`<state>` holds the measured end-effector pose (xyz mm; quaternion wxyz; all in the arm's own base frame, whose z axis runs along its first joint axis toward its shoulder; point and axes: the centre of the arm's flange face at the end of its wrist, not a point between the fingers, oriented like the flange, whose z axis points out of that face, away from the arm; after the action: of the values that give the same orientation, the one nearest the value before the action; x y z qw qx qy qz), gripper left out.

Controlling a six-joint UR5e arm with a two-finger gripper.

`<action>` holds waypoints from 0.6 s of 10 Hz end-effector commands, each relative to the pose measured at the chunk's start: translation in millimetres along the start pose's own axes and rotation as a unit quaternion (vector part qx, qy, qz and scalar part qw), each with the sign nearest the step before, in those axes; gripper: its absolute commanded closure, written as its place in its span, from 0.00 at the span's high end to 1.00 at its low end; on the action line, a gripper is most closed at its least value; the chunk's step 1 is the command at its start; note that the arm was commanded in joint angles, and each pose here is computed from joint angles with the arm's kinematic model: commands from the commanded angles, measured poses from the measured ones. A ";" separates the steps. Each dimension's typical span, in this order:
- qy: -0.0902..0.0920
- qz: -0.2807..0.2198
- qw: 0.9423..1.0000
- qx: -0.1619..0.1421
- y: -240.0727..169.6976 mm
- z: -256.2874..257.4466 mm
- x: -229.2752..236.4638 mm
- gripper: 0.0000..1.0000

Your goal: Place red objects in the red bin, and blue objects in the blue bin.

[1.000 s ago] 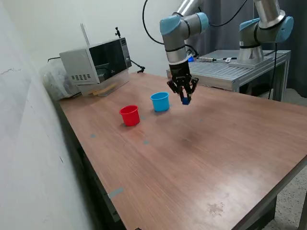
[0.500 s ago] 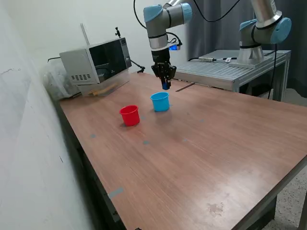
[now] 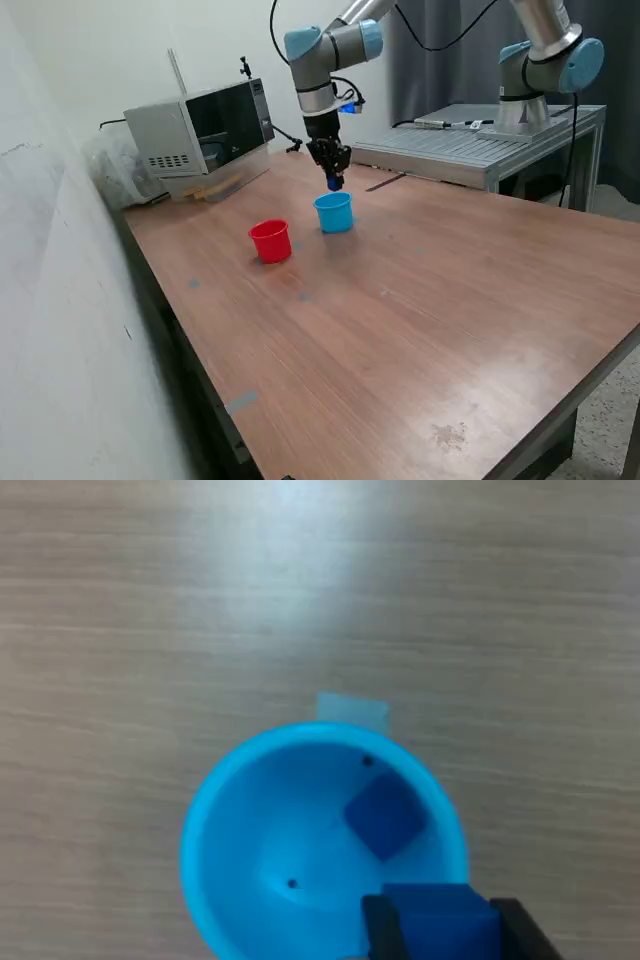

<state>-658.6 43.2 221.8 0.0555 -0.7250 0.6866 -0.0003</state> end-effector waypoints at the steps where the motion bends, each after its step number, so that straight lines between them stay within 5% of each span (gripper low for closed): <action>1: -0.002 0.018 1.000 0.009 7.4 19.4 -26.5 0.00; 3: -0.002 0.031 1.000 0.004 8.7 19.5 -44.2 0.00; 4: -0.001 0.031 0.999 0.008 7.3 21.8 -43.5 1.00; 6: 0.000 0.029 0.999 0.012 5.8 22.8 -41.7 1.00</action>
<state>-665.9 85.8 203.1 0.0628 -0.7042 0.7072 -0.0047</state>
